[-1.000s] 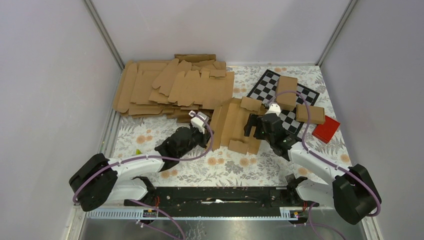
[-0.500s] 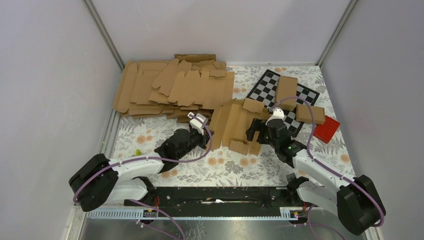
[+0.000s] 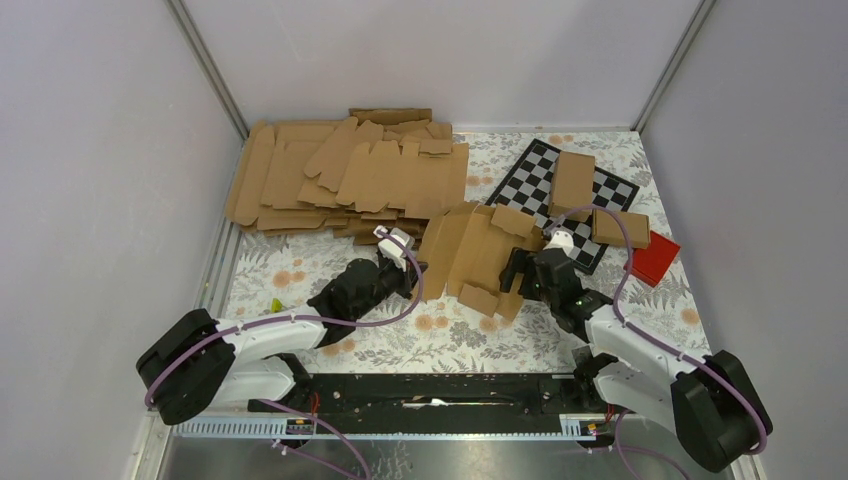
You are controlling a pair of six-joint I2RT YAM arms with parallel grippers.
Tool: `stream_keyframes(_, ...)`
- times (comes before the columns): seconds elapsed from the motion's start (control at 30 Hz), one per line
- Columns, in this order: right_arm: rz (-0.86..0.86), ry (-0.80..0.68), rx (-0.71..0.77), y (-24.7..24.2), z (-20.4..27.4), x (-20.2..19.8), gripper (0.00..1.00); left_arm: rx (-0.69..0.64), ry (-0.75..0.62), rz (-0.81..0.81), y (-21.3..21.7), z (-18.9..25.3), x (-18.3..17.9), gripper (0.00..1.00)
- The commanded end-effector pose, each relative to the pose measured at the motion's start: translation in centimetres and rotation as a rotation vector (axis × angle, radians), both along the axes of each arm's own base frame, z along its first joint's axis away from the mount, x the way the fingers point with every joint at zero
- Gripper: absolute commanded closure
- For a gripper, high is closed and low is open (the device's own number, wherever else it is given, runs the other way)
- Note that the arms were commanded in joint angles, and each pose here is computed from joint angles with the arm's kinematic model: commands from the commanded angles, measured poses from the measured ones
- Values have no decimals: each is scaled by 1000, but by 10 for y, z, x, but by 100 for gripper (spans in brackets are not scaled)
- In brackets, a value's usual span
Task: Fold the paper box
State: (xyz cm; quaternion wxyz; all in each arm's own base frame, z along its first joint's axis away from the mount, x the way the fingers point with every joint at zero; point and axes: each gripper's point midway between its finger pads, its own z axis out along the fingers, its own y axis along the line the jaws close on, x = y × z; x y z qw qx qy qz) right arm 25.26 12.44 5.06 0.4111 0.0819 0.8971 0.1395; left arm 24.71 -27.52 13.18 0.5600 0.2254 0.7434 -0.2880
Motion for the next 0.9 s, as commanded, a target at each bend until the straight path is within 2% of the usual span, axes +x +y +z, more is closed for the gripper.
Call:
stream_keyframes(0.0, 53, 28, 53, 17, -1, 1, 0, -70, -60, -13, -5, 23, 0, 100)
stream_keyframes(0.37, 125, 161, 72, 35, -23, -19, 2, -77, -53, -36, -10, 23, -2, 100)
stream_keyframes(0.67, 262, 112, 55, 65, -8, -28, 2, -84, -42, -54, -14, 20, -4, 100)
stream_keyframes(0.87, 296, 73, 28, 68, -2, -29, 0, -88, -33, -60, -16, 18, -4, 100)
